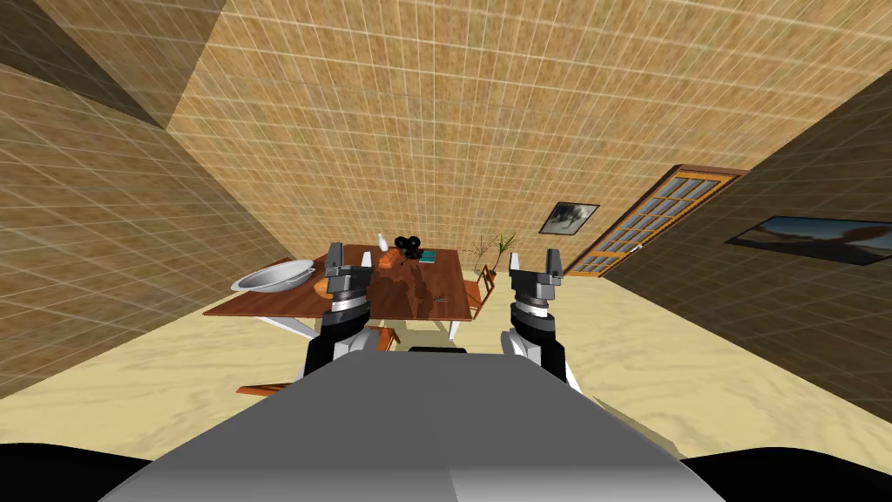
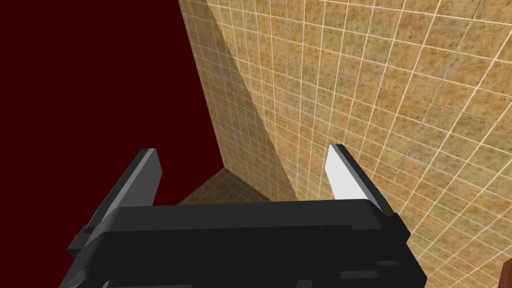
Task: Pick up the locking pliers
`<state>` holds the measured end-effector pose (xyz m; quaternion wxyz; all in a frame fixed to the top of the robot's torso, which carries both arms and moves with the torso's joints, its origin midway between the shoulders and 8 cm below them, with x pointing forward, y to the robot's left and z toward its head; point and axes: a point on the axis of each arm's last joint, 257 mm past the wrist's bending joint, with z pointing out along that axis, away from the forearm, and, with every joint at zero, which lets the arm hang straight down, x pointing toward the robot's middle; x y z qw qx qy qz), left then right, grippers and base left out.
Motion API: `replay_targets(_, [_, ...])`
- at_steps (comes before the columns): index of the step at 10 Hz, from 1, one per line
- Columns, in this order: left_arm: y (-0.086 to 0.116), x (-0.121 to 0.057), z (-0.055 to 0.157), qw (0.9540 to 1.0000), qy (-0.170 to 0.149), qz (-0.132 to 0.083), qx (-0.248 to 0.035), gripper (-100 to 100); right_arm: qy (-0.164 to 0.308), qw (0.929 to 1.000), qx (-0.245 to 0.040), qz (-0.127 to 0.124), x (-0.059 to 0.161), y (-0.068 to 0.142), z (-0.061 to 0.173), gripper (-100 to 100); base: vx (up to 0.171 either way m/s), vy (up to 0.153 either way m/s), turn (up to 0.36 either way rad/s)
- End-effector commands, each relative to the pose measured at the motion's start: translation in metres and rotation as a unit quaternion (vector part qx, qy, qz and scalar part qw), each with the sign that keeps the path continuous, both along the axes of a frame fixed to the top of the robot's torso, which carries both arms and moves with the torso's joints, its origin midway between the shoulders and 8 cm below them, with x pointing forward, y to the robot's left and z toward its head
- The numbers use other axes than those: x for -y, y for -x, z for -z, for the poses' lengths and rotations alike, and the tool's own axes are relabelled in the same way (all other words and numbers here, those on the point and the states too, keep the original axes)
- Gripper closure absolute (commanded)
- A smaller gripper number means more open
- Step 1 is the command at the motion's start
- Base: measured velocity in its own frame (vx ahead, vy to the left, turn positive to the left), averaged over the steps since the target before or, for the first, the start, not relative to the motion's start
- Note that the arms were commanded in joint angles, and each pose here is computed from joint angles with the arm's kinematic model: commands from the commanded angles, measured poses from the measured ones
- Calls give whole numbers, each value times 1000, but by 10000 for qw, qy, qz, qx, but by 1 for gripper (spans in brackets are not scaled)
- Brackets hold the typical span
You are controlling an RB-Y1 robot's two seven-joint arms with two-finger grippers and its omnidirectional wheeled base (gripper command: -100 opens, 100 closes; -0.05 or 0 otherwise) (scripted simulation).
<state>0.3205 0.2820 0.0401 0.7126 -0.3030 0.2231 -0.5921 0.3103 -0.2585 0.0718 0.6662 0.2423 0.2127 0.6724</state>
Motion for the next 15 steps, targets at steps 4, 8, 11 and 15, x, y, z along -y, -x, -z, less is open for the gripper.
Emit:
replay_targets(4, [-26, 8, 34, 9964, -232, 488, -655, -100, 0, 10000, 0, 0, 0, 0, 0, 0, -15, -14, -92])
replay_targets(8, [-52, 5, 79, 9861, -189, 834, -1423, -100, 0, 10000, 0, 0, 0, 0, 0, 0, -29, -27, -142])
replay_targets(11, [-68, -1, 116, 9742, -64, 1023, -2012, -100, 0, 10000, 0, 0, 0, 0, 0, 0, -20, -21, -119])
replay_targets(15, [-81, -11, 158, 9572, 117, 1169, -2643, -100, 0, 10000, 0, 0, 0, 0, 0, 0, -18, -22, -114])
